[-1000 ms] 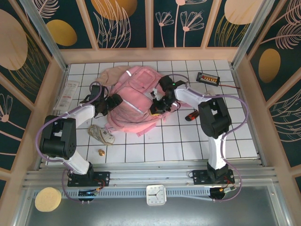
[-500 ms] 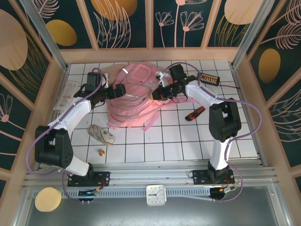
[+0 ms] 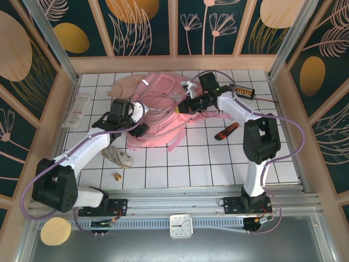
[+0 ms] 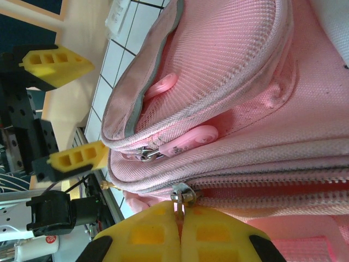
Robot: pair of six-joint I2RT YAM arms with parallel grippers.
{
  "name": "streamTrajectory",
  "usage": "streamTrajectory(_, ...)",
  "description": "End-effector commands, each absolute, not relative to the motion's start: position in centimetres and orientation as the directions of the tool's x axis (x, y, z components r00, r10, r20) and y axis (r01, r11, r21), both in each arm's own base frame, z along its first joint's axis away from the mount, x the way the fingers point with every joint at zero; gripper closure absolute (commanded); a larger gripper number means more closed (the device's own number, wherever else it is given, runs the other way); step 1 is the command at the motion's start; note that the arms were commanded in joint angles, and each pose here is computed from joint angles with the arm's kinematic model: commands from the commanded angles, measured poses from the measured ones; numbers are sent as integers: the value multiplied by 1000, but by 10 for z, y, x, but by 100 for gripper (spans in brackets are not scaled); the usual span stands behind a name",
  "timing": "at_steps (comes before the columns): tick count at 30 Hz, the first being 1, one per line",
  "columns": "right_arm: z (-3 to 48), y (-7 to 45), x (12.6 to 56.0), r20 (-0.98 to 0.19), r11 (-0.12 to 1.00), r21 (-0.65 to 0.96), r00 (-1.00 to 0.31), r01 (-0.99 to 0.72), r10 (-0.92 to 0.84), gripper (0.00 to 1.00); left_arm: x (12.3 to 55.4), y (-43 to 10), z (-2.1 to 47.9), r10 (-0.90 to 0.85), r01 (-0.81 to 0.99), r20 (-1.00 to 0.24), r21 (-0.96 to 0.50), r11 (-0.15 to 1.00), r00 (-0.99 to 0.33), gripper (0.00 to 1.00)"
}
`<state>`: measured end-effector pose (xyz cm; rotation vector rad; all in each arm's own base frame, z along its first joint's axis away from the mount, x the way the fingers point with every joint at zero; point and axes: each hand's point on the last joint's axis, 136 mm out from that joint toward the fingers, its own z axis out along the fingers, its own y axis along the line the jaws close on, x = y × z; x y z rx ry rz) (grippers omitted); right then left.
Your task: Pack the student bag
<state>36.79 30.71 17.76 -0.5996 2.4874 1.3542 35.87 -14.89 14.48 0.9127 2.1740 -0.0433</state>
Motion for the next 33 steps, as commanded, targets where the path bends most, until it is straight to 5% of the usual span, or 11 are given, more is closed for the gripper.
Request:
streamTrajectory(1, 223, 312, 364, -515, 379, 733, -824, -566, -235, 100, 383, -152, 166, 622, 603, -690, 332, 725, -369, 17)
streamTrajectory(10, 223, 309, 360, -511, 390, 728, -826, -564, -239, 100, 384, -170, 175, 635, 673, -714, 317, 668, -295, 23)
streamTrajectory(15, 217, 308, 361, -496, 412, 724, -833, -553, -245, 100, 380, -185, 171, 620, 726, -728, 252, 640, -294, 48)
streamTrajectory(20, 206, 308, 360, -469, 448, 711, -840, -542, -271, 100, 376, -195, 161, 571, 744, -737, 141, 653, -361, 99)
streamTrajectory(33, 163, 341, 342, -336, 550, 672, -866, -497, -371, 100, 364, -228, 167, 437, 744, -797, -22, 668, -417, 100)
